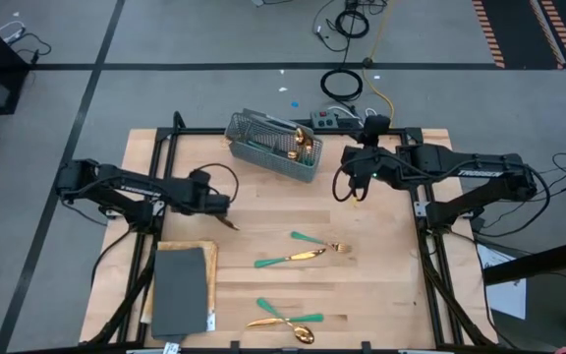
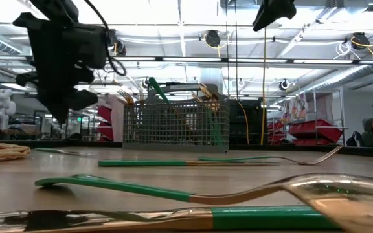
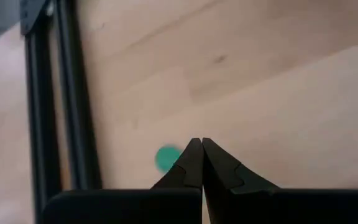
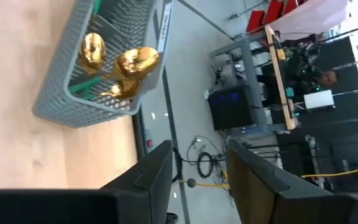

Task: Sort silverware
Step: Put the green table knife into the gray silverware basket

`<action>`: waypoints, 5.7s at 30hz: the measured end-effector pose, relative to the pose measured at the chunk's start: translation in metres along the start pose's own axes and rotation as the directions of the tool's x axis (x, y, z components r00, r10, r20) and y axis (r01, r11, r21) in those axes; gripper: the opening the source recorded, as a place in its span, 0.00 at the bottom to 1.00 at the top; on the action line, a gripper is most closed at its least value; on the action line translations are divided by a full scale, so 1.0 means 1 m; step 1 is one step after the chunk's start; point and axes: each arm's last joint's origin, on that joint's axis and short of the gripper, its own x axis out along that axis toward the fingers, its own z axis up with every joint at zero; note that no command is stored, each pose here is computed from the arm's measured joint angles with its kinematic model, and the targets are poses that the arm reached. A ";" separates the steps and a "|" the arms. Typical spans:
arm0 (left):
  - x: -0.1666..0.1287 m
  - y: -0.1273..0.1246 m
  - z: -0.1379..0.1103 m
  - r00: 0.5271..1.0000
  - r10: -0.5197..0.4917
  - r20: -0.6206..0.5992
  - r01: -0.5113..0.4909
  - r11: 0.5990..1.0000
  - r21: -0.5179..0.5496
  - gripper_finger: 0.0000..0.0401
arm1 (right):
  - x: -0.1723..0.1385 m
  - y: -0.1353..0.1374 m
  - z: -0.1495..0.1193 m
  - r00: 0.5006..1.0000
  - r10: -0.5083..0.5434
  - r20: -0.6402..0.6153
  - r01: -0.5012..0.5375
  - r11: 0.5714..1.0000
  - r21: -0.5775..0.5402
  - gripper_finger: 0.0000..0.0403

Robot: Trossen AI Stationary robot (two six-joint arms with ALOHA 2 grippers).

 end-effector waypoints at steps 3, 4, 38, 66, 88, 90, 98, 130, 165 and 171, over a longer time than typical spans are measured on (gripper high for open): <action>0.005 0.003 -0.006 0.997 0.041 -0.072 -0.041 0.999 0.011 0.00 | 0.000 0.001 0.000 1.000 0.022 0.009 -0.023 1.000 0.015 0.34; 0.007 0.003 -0.009 0.994 0.057 -0.095 -0.055 0.998 0.021 0.00 | 0.000 0.001 0.000 1.000 0.023 0.008 -0.024 1.000 0.016 0.34; 0.003 -0.098 0.027 0.847 -0.490 0.207 0.471 0.872 0.134 0.00 | 0.011 0.019 0.008 0.871 0.473 0.134 -0.491 0.843 0.220 0.35; 0.009 0.014 -0.020 0.999 -0.015 0.030 0.007 0.970 0.242 0.00 | 0.201 0.180 0.119 0.665 0.733 0.145 -0.734 0.607 0.304 0.36; 0.007 0.037 -0.030 0.949 -0.290 0.127 0.272 0.952 0.139 0.02 | 0.248 0.218 0.104 0.738 0.672 0.052 -0.612 0.635 0.472 0.36; 0.007 0.037 -0.030 0.949 -0.290 0.127 0.272 0.952 0.141 0.02 | 0.246 0.221 0.105 0.732 0.679 0.053 -0.620 0.632 0.466 0.36; 0.007 0.037 -0.030 0.948 -0.291 0.130 0.271 0.950 0.155 0.02 | 0.234 0.227 0.116 0.727 0.679 0.099 -0.651 0.637 0.412 0.36; 0.007 0.034 -0.029 0.940 -0.311 0.141 0.285 0.942 0.175 0.03 | 0.225 0.254 0.075 0.593 0.737 -0.324 -0.639 0.675 0.368 0.01; 0.006 0.032 -0.027 0.932 -0.316 0.176 0.284 0.940 0.188 0.03 | 0.138 0.234 0.098 0.513 0.813 -0.276 -0.781 0.575 0.243 0.41; 0.006 0.032 -0.027 0.932 -0.316 0.176 0.284 0.941 0.187 0.03 | 0.144 0.239 0.098 0.518 0.812 -0.269 -0.777 0.578 0.250 0.48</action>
